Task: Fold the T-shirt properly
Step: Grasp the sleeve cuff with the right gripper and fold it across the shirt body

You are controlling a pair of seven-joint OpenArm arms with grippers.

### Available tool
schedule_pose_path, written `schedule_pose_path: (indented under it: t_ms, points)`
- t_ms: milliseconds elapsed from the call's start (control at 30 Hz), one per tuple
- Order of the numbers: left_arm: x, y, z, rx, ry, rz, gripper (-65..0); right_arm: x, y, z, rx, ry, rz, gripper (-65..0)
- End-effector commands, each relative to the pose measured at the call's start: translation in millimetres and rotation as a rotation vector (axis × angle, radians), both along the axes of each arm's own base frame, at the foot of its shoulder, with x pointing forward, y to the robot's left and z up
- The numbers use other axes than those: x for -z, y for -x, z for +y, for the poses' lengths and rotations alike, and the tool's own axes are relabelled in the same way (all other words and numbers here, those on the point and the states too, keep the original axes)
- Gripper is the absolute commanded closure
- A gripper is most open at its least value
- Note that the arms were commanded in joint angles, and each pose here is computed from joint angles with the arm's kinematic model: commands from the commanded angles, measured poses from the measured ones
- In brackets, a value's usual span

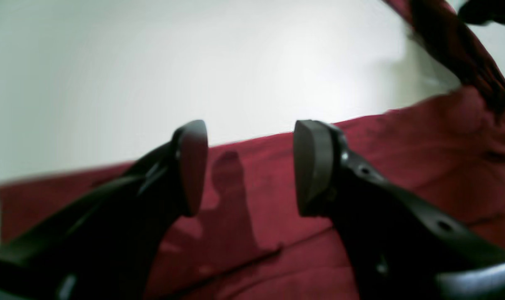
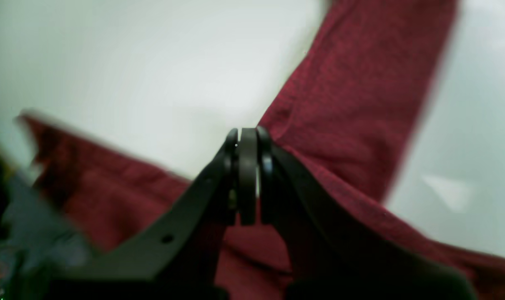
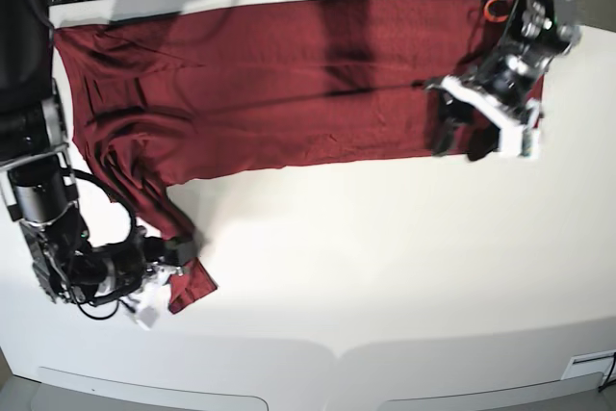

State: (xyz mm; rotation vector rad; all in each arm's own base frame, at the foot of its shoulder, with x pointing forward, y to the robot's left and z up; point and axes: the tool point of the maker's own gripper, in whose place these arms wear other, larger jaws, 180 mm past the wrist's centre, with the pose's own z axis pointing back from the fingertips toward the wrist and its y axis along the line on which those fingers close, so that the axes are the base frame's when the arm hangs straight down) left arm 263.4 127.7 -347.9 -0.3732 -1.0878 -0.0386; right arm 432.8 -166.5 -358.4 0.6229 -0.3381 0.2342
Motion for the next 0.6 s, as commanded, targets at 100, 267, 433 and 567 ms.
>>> schedule_pose_path:
  t_ms: [100, 267, 433, 567]
  points:
    - [-2.7, 22.8, 26.5, -0.051, -0.016, -0.03, -31.6, -28.4, 0.2, 38.9, -0.084, -0.127, 0.03, 0.0]
    - [8.0, 47.9, 52.3, -0.092, -0.058, 0.022, -28.9, -31.2, 39.3, 84.9, -0.266, -0.232, 0.188, 0.0]
    - [10.4, 59.3, 74.9, -0.143, -0.091, 0.044, -28.9, -16.1, 55.4, 104.2, -0.289, -0.268, 0.232, 0.0]
    - [10.4, 61.1, 79.1, -0.153, -0.097, 0.047, -28.9, -3.5, 67.9, 107.8, -0.29, -0.277, 0.266, 0.0]
